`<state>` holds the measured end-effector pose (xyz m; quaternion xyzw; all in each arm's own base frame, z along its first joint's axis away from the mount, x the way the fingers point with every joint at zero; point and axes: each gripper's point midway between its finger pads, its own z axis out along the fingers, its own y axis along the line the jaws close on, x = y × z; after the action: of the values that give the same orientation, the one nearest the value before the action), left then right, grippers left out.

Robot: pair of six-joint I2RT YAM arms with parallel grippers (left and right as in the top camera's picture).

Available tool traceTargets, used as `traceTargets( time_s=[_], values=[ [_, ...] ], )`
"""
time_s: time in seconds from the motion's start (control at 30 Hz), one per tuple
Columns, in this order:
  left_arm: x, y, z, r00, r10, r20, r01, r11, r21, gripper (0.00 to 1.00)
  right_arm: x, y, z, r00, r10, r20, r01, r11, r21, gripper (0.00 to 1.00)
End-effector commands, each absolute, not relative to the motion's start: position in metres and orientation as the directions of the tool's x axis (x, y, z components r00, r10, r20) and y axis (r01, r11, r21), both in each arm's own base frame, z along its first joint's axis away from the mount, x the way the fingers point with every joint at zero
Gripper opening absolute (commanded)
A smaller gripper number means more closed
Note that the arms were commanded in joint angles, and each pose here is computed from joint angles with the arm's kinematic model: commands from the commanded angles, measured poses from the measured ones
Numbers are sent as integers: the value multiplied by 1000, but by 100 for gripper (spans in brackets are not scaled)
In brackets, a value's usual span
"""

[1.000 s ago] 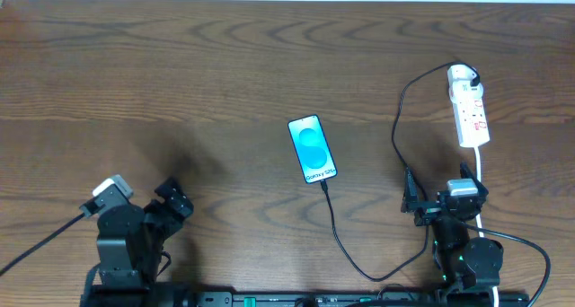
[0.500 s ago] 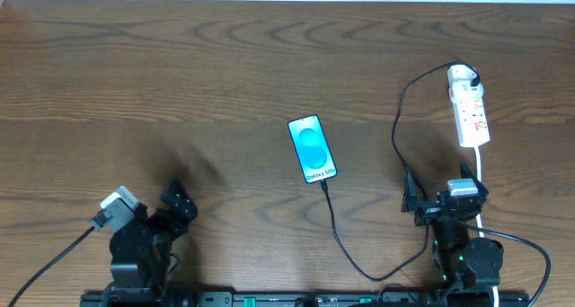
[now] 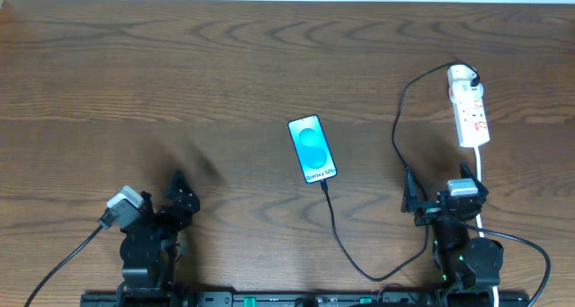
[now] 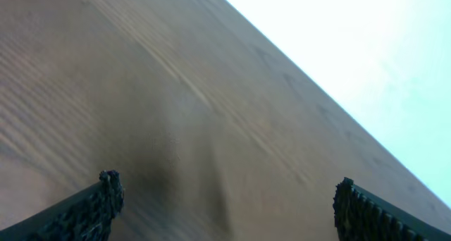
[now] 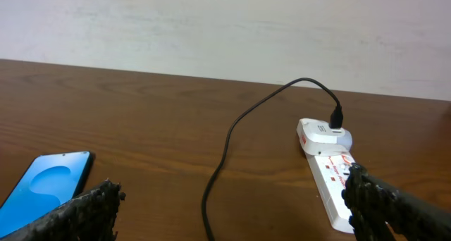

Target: Plug charger to phone and switch on socket

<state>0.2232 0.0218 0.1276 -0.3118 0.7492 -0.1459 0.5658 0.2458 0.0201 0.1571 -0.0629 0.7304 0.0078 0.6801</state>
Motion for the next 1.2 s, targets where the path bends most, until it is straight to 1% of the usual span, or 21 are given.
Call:
traceTargets(
  time_s=[0.0, 0.07, 0.23, 0.4, 0.47, 0.57, 0.63, 0.67, 0.87, 0.97, 1.1, 1.17],
  values=[
    [225, 33, 131, -103, -624, -774, -331, 756, -565, 98, 246, 19, 156, -70, -94, -993, -98, 991, -87, 99],
    [225, 36, 134, -85, -618, -782, -334, 757, -562, 98, 246, 19, 156, -70, -94, -993, -98, 991, -87, 99],
    [226, 35, 126, -116, -576, -809, -337, 789, -513, 98, 246, 19, 156, -70, -94, -993, -98, 991, -87, 99],
    [229, 37, 132, -78, -570, -818, -321, 791, -521, 98, 246, 19, 156, -70, -94, -993, -98, 991, -87, 99],
    [230, 36, 132, -87, -545, -834, -312, 810, -497, 98, 246, 19, 156, -70, -94, -993, -98, 991, -87, 99],
    [232, 28, 131, -147, -449, -881, -259, 878, -404, 98, 246, 19, 156, -70, -94, -993, -98, 991, -87, 99],
    [233, 19, 130, -192, -372, -908, -198, 921, -335, 98, 246, 19, 156, -71, -94, -993, -98, 991, -87, 99],
    [233, 11, 130, -220, -306, -926, -143, 949, -280, 98, 246, 19, 156, -70, -94, -993, -98, 991, -87, 99],
    [234, -1, 130, -245, -183, -952, -59, 983, -174, 98, 246, 19, 156, -70, -94, -993, -98, 991, -87, 99],
    [236, -4, 134, -222, -184, -958, -43, 983, -179, 98, 246, 19, 156, -70, -94, -993, -98, 991, -87, 99],
    [244, -5, 149, -121, -193, -974, -25, 981, -191, 98, 246, 19, 156, -70, -94, -993, -98, 991, -87, 99],
    [245, -5, 144, -122, -193, -974, -24, 981, -191, 98, 246, 19, 156, -70, -94, -993, -98, 991, -87, 99]
  ],
)
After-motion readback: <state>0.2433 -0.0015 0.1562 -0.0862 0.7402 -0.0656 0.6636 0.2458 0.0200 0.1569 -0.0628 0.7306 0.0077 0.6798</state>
